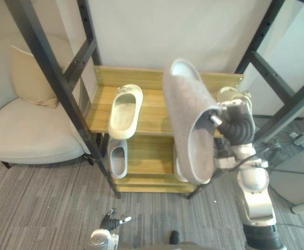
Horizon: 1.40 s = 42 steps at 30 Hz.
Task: Organize the slippers on the shoe rack
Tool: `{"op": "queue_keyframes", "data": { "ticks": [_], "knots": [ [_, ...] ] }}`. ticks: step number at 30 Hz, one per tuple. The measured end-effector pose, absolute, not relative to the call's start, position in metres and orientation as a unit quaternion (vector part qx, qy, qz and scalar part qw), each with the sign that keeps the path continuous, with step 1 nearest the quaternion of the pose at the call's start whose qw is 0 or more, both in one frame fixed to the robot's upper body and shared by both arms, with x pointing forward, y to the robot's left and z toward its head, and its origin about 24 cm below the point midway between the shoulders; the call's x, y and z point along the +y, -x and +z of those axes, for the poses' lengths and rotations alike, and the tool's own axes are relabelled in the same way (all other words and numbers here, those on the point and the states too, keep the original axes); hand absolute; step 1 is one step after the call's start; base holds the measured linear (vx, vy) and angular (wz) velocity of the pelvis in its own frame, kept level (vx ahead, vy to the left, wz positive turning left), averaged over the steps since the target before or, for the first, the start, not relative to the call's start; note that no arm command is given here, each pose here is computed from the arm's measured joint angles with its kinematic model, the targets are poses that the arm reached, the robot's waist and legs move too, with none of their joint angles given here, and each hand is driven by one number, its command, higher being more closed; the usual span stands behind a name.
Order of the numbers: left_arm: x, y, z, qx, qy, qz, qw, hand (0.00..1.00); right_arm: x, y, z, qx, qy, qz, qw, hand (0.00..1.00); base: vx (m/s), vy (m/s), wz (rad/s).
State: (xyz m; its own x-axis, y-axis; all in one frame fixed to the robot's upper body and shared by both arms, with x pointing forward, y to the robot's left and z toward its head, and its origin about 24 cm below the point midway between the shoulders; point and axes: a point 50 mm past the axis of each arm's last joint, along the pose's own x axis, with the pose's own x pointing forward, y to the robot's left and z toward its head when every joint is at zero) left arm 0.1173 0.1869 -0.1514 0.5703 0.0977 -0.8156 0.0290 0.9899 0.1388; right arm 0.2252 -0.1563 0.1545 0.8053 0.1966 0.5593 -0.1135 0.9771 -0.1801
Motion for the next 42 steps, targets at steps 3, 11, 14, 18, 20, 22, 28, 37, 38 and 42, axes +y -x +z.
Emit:
{"op": "queue_keyframes", "data": {
  "ticks": [3, 11, 14, 18, 20, 22, 28, 37, 38, 42],
  "knots": [
    [0.184, -0.115, -0.153, 0.467, -0.074, 0.008, 0.881, 0.00, -0.146, -0.212, 0.128, -0.242, 0.063, 0.125, 0.960, 1.00, -0.07, -0.013, -0.03],
    [0.176, -0.114, -0.154, 0.465, -0.084, -0.016, 0.881, 0.00, -0.132, -0.186, 0.088, -0.145, 0.053, 0.199, 0.968, 1.00, -0.04, -0.005, -0.03],
    [0.172, -0.119, -0.152, 0.458, -0.091, -0.031, 0.884, 0.00, -0.135, -0.189, 0.074, -0.114, 0.063, 0.201, 0.971, 1.00, -0.05, 0.006, 0.07],
    [0.172, -0.140, -0.146, 0.436, -0.096, -0.035, 0.894, 0.00, -0.132, -0.205, 0.065, -0.097, 0.096, 0.218, 0.966, 1.00, -0.16, -0.006, 0.06],
    [0.170, -0.147, -0.143, 0.426, -0.094, -0.036, 0.899, 0.00, -0.132, -0.213, 0.065, -0.095, 0.102, 0.216, 0.966, 1.00, -0.22, -0.029, 0.18],
    [0.168, -0.159, -0.139, 0.412, -0.085, -0.033, 0.906, 0.00, -0.133, -0.224, 0.071, -0.108, 0.120, 0.212, 0.964, 1.00, -0.17, -0.036, 0.14],
    [0.168, -0.184, -0.124, 0.366, -0.074, -0.026, 0.927, 0.00, -0.130, -0.251, 0.099, -0.172, 0.166, 0.177, 0.955, 1.00, -0.08, -0.046, 0.19],
    [0.167, -0.238, -0.085, 0.262, -0.021, 0.028, 0.964, 0.00, -0.143, -0.316, 0.157, -0.255, 0.219, 0.042, 0.941, 1.00, -0.06, -0.027, 0.21],
    [0.170, -0.243, -0.079, 0.246, -0.011, 0.042, 0.968, 0.00, -0.141, -0.319, 0.163, -0.265, 0.222, 0.032, 0.938, 1.00, -0.08, -0.024, 0.04],
    [0.167, -0.245, -0.067, 0.203, 0.040, 0.064, 0.976, 0.00, -0.145, -0.323, 0.174, -0.283, 0.227, -0.023, 0.932, 1.00, -0.06, -0.031, 0.12]
  ]
}}
